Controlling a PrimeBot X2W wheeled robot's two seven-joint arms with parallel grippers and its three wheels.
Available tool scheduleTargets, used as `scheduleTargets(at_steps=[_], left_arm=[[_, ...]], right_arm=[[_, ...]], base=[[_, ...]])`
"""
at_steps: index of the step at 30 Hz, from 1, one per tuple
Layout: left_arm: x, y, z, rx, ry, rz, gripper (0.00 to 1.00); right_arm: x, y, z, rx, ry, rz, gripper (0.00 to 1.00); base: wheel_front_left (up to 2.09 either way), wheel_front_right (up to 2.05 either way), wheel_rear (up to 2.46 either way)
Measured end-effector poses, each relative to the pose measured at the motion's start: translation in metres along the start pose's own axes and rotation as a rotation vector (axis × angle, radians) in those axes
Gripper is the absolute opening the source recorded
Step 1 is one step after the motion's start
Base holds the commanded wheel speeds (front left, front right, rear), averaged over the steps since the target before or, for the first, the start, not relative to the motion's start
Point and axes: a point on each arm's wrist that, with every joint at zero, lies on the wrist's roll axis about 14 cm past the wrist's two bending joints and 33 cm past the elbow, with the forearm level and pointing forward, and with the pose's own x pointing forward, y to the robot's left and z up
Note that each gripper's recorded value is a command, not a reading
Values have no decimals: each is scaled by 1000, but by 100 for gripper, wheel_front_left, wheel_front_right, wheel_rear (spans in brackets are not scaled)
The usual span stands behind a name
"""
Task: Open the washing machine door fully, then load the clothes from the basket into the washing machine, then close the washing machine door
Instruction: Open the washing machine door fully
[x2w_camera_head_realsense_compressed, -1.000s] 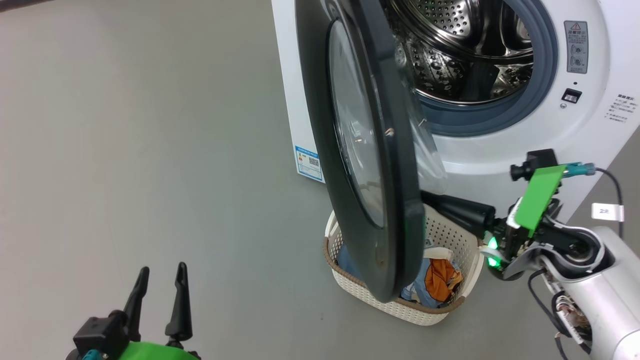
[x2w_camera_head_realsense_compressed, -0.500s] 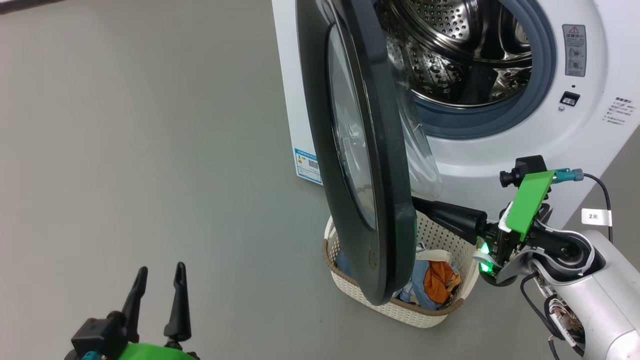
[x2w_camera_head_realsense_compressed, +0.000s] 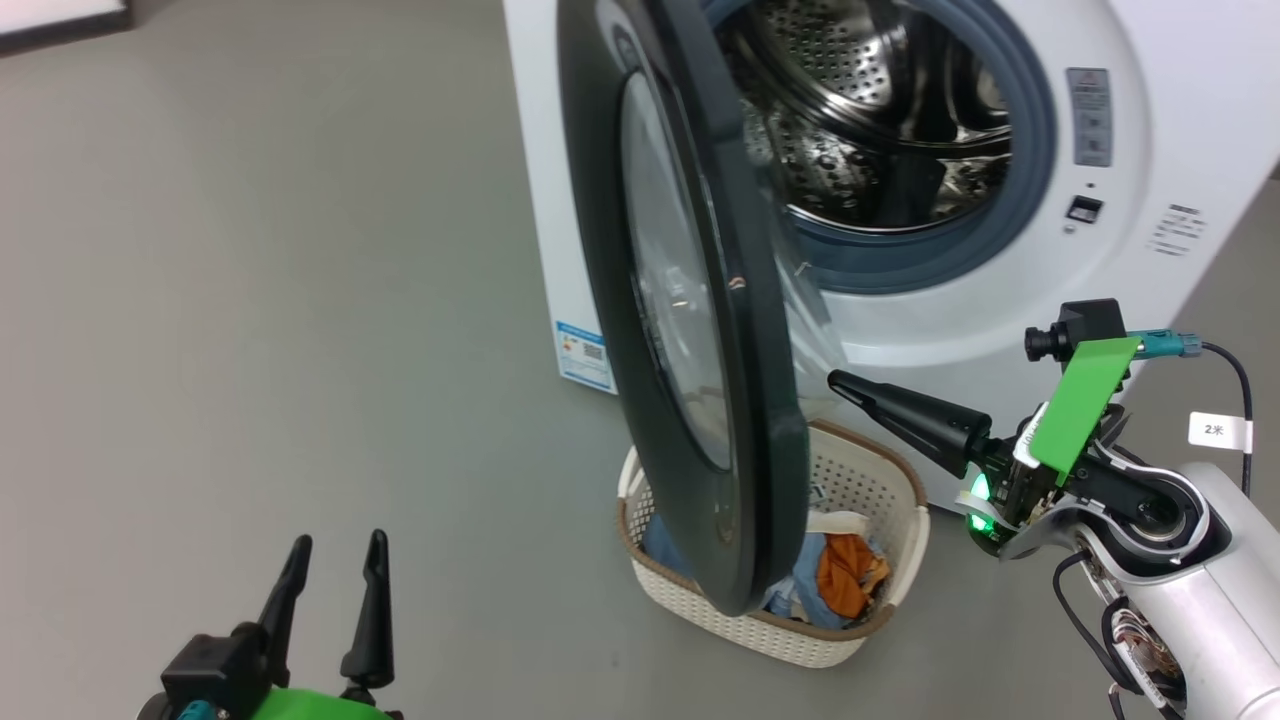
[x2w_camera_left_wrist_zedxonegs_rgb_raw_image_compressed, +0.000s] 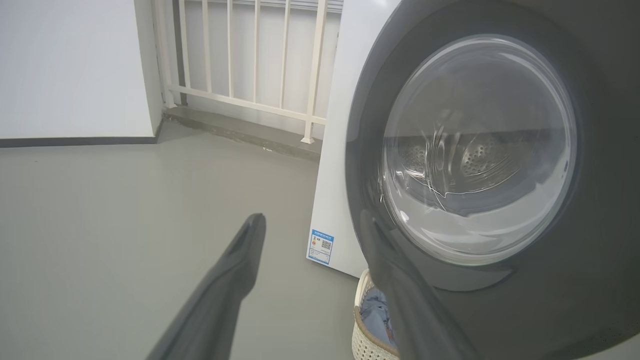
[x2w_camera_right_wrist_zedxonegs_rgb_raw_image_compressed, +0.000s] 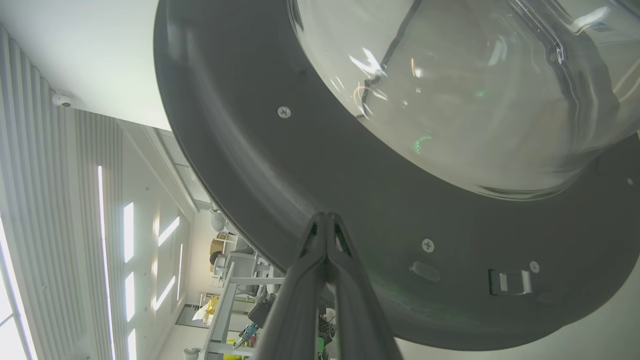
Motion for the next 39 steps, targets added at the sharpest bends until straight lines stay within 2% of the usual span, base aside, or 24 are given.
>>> scheduleTargets(at_steps=[1, 3, 4, 5, 11, 17, 26, 31, 37, 39], left_arm=[[2, -4, -1, 0, 2, -15, 100], [5, -11, -2, -2, 5, -37, 100], [7, -14, -2, -1, 7, -48, 100], [8, -18, -3, 0, 8, -60, 100], [20, -41, -8, 1, 23, -136, 100], [30, -70, -14, -7, 41, -216, 100], [43, -111, -23, -10, 65, -329, 100], [49, -128, -27, -13, 74, -370, 100], [53, -145, -29, -14, 77, -411, 100], [54, -150, -29, -15, 77, -424, 100]], right_arm=[[-4, 2, 1, -9, -12, 1, 48], [-11, 3, 4, -31, -34, -7, 85], [-15, 4, 6, -43, -47, -10, 98], [-19, 4, 8, -56, -60, -15, 100], [-49, 5, 20, -158, -168, -68, 100], [-87, -1, 38, -324, -318, -182, 100], [-150, -3, 54, -489, -558, -306, 100], [-185, -3, 58, -599, -705, -377, 100], [-225, -5, 57, -664, -861, -438, 100], [-241, -11, 56, -728, -885, -503, 100]], base=[[0, 0, 0], [0, 0, 0], [0, 0, 0], [0, 0, 0], [0, 0, 0], [0, 0, 0], [0, 0, 0], [0, 0, 0], [0, 0, 0], [0, 0, 0]])
